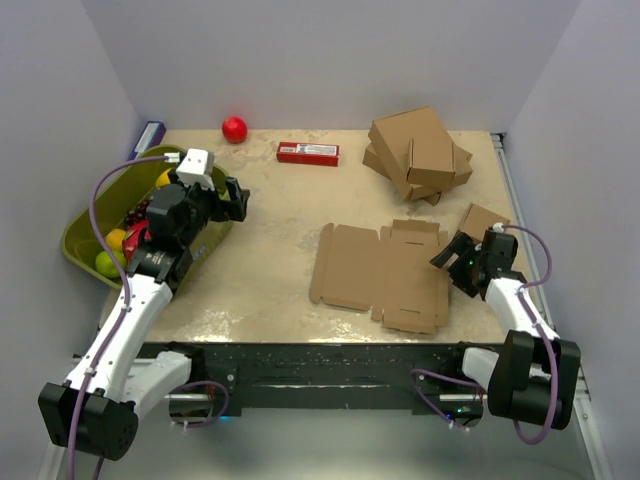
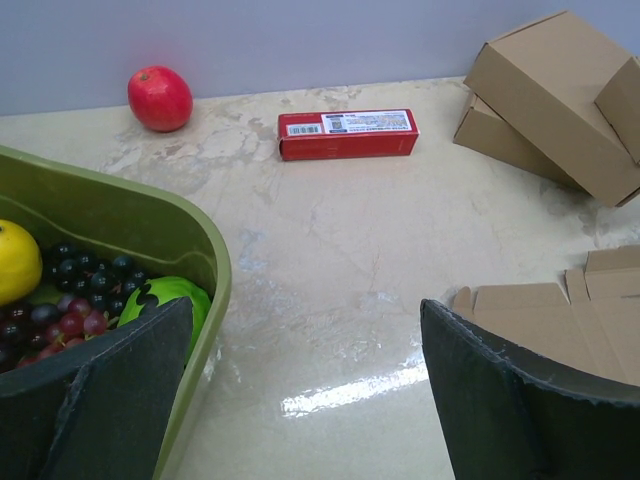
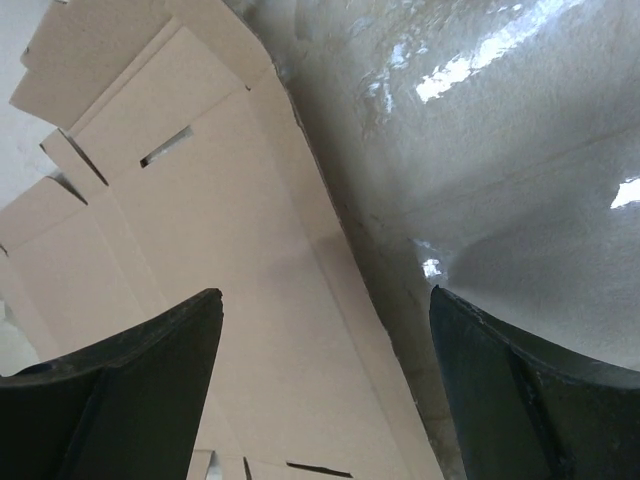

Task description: Fold the paper box

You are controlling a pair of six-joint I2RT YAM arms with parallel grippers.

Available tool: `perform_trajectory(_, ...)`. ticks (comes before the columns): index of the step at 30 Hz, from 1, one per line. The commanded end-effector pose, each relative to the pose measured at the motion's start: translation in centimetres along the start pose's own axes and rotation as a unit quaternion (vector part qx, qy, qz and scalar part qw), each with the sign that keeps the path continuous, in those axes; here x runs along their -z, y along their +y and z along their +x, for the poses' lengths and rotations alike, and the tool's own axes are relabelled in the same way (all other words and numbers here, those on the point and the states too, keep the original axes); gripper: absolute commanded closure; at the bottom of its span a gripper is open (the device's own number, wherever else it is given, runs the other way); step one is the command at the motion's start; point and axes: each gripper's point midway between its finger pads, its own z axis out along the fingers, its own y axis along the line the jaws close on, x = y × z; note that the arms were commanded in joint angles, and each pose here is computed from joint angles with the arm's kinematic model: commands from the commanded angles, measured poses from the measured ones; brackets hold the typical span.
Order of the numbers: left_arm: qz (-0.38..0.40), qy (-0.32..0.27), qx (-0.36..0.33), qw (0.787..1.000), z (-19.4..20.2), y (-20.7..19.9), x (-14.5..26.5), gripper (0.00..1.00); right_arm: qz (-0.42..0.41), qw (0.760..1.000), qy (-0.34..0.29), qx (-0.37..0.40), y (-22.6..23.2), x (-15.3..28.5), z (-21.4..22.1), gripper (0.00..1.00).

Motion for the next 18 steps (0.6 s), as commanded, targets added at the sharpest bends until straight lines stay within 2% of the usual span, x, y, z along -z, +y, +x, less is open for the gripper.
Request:
perform_trajectory(1,0.007,-0.024,0.005,1.0,-1.2,-0.2,0.0,0.0,-0.036,0.999,-0.014,0.008,1.3,0.0,-0.8,0.13)
perform_trajectory(7,0.026,-0.024,0.002,0.999,-1.2,-0.9,0.1,0.0,-0.082,0.996,0.028,0.001,2.1,-0.9,1.5,0.13)
perform_trajectory(12,0.039,-0.028,-0.001,0.999,-1.3,-1.3,0.1,0.0,-0.093,0.994,0.042,0.026,2.2,-1.0,1.8,0.13)
perform_trajectory(15,0.049,-0.026,-0.001,0.998,-1.1,-1.7,0.1,0.0,-0.138,0.989,0.045,0.04,3.4,-0.9,2.3,0.16)
perform_trajectory(18,0.056,-0.029,-0.002,0.998,-1.3,-1.9,0.2,0.0,-0.168,0.983,0.041,0.056,4.0,-1.0,2.5,0.26)
